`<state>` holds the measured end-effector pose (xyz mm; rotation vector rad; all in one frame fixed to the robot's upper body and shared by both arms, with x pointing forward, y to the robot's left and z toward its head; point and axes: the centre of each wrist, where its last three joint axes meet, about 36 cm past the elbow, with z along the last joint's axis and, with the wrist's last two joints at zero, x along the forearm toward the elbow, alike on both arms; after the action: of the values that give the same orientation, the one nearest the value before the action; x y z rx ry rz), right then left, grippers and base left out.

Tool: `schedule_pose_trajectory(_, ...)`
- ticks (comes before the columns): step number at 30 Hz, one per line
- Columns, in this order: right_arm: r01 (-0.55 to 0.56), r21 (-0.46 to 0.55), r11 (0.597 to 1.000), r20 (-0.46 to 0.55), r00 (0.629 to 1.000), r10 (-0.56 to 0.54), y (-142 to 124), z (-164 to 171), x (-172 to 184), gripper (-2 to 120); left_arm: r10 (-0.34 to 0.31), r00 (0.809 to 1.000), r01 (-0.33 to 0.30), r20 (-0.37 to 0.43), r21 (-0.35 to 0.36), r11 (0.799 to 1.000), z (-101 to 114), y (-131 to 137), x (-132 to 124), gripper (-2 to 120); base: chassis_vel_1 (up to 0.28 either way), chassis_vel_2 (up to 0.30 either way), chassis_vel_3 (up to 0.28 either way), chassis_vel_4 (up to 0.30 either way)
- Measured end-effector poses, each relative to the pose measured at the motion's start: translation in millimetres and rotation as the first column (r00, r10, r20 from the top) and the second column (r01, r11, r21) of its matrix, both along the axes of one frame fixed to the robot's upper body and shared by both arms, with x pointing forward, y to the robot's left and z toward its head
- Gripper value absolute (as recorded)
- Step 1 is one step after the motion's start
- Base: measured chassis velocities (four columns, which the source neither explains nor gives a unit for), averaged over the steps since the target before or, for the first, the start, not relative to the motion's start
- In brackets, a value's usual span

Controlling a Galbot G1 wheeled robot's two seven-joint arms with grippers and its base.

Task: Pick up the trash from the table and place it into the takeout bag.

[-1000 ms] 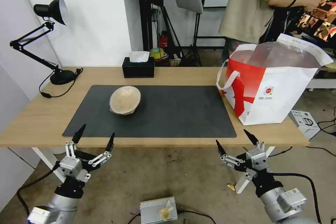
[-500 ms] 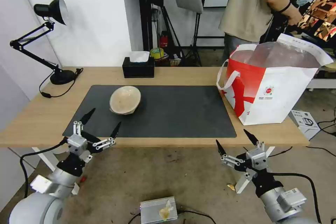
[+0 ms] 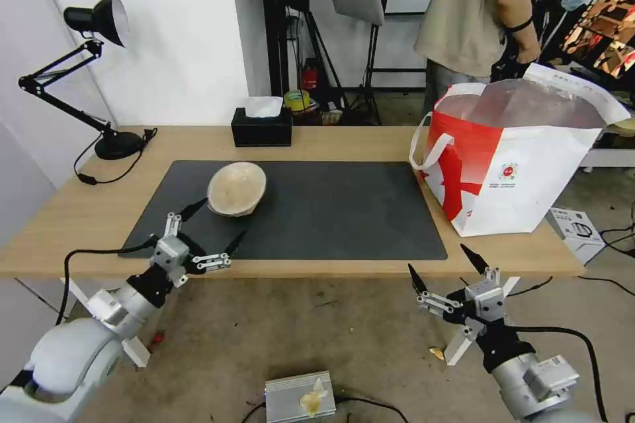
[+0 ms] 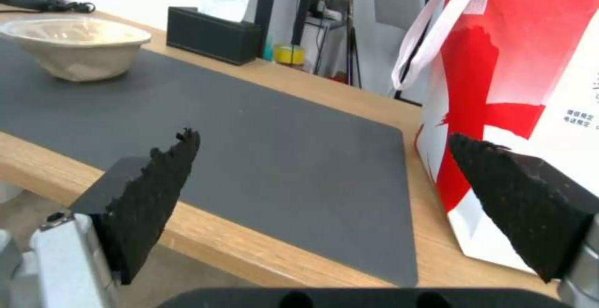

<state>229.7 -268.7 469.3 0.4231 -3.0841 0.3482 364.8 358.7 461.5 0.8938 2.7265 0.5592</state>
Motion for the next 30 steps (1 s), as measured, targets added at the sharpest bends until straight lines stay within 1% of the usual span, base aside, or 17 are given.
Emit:
schedule_pose_trajectory(1,0.0,0.0,1.0,0.0,1.0,0.0,0,0,0,100,0.0,1.0,0.0,0.0,0.0,1.0,0,0,0,100,0.0,0.0,0.0,0.0)
schedule_pose_trajectory(2,0.0,0.0,1.0,0.0,1.0,0.0,0,0,0,100,0.001,1.0,-0.001,0.008,0.024,1.0,2,3,6,100,0.0,0.0,0.0,0.0)
schedule_pose_trajectory(5,0.0,0.0,1.0,0.0,1.0,0.0,0,0,0,100,0.01,1.0,-0.011,0.017,0.078,0.997,8,9,13,100,0.0,0.0,0.0,0.0)
schedule_pose_trajectory(6,0.0,0.0,1.0,0.0,1.0,0.0,0,0,0,100,0.01,1.0,-0.011,0.017,0.078,0.997,8,9,13,100,0.0,0.0,0.0,0.0)
schedule_pose_trajectory(8,0.0,0.0,1.0,0.0,1.0,0.0,0,0,0,100,0.007,1.0,-0.009,0.022,0.112,0.994,12,14,19,100,0.0,0.0,0.0,0.0)
schedule_pose_trajectory(10,0.0,0.0,1.0,0.0,1.0,0.0,0,0,0,100,0.004,1.0,-0.007,0.027,0.129,0.992,15,16,25,100,0.0,0.0,0.0,0.0)
schedule_pose_trajectory(11,0.0,0.0,1.0,0.0,1.0,0.0,0,0,0,100,0.004,1.0,-0.007,0.027,0.129,0.992,15,16,25,100,0.0,0.0,0.0,0.0)
schedule_pose_trajectory(13,0.0,0.0,1.0,0.0,1.0,0.0,0,0,0,100,0.003,1.0,-0.006,0.026,0.13,0.992,15,17,33,100,0.0,0.0,0.0,0.0)
schedule_pose_trajectory(15,0.0,0.0,1.0,0.0,1.0,0.0,0,0,0,100,0.016,1.0,-0.018,0.024,0.126,0.992,12,18,41,100,0.0,0.0,0.0,0.0)
schedule_pose_trajectory(22,0.0,0.0,1.0,0.0,1.0,0.0,0,0,0,100,0.023,1.0,-0.026,0.018,0.142,0.989,9,23,50,100,0.0,0.0,0.0,0.0)
schedule_pose_trajectory(28,0.0,0.0,1.0,0.0,1.0,0.0,0,0,0,100,0.013,1.0,-0.017,0.022,0.157,0.988,7,24,52,100,0.0,0.0,0.0,0.0)
schedule_pose_trajectory(30,0.0,0.0,1.0,0.0,1.0,0.0,0,0,0,100,-0.005,1.0,0.001,0.022,0.164,0.986,3,25,56,100,0.0,0.0,0.0,0.0)
